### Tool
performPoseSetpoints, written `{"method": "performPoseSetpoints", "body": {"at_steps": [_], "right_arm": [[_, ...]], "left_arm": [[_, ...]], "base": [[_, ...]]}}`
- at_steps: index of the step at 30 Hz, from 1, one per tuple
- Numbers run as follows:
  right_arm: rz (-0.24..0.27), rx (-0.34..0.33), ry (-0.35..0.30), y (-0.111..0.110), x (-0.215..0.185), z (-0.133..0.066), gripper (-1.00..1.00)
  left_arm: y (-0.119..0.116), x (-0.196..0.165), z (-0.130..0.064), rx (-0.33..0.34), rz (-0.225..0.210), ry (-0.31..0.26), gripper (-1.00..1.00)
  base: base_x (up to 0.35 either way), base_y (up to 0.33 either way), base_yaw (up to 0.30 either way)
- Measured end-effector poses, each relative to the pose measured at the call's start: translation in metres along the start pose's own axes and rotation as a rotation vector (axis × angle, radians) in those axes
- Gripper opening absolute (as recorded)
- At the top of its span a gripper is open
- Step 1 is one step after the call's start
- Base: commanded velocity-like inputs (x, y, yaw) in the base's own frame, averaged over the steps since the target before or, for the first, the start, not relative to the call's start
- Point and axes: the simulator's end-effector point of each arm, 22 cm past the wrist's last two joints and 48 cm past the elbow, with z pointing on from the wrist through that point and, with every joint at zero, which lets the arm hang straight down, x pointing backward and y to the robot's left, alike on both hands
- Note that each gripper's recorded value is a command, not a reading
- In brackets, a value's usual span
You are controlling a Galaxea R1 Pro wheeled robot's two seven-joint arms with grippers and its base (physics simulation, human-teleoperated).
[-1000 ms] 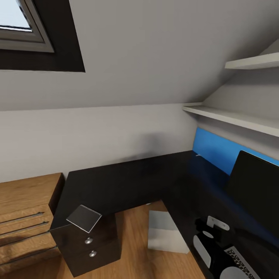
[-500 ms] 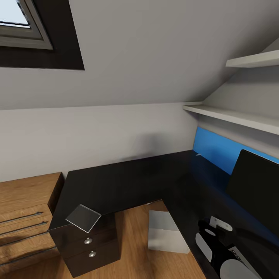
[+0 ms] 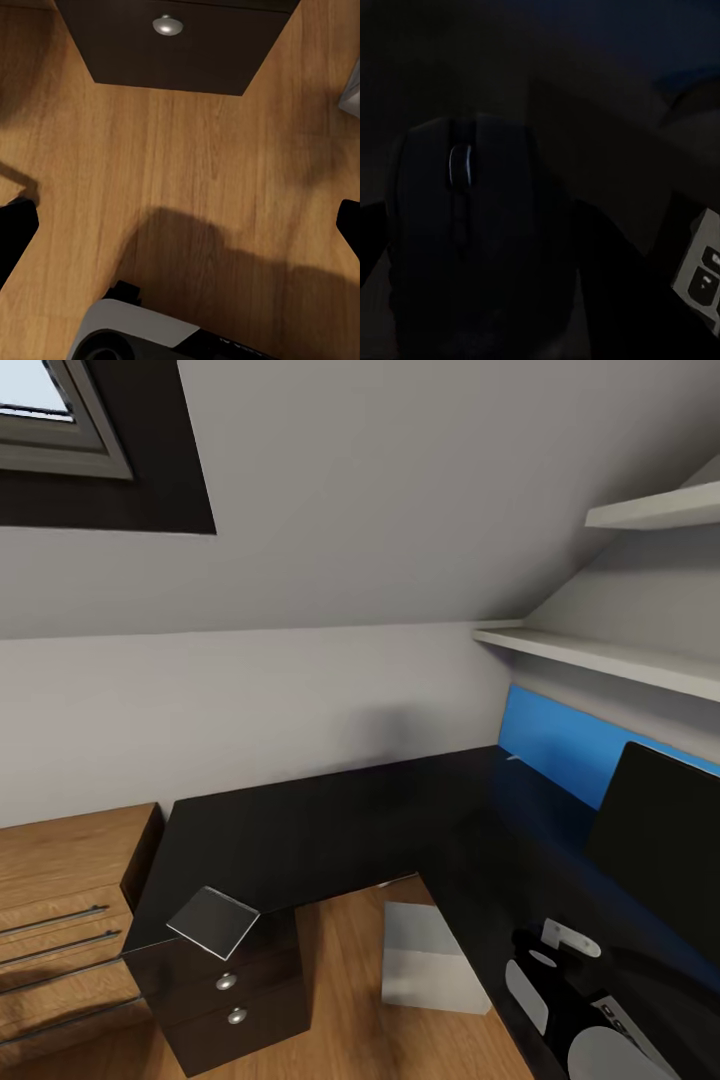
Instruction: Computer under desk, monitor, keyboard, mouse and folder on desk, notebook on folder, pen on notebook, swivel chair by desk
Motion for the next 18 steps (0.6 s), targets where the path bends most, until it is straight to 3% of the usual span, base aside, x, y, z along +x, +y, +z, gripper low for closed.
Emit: {"method": "performPoseSetpoints", "body": {"at_steps": [18], "right_arm": [[-0.008,0.006,0.012,0.003,0.018,0.015,-1.0]], "left_arm": [[-0.002,0.006,0.018,0.004,0.002,-0.001,1.0]], "base": [[0.0,0.0,0.0]]}}
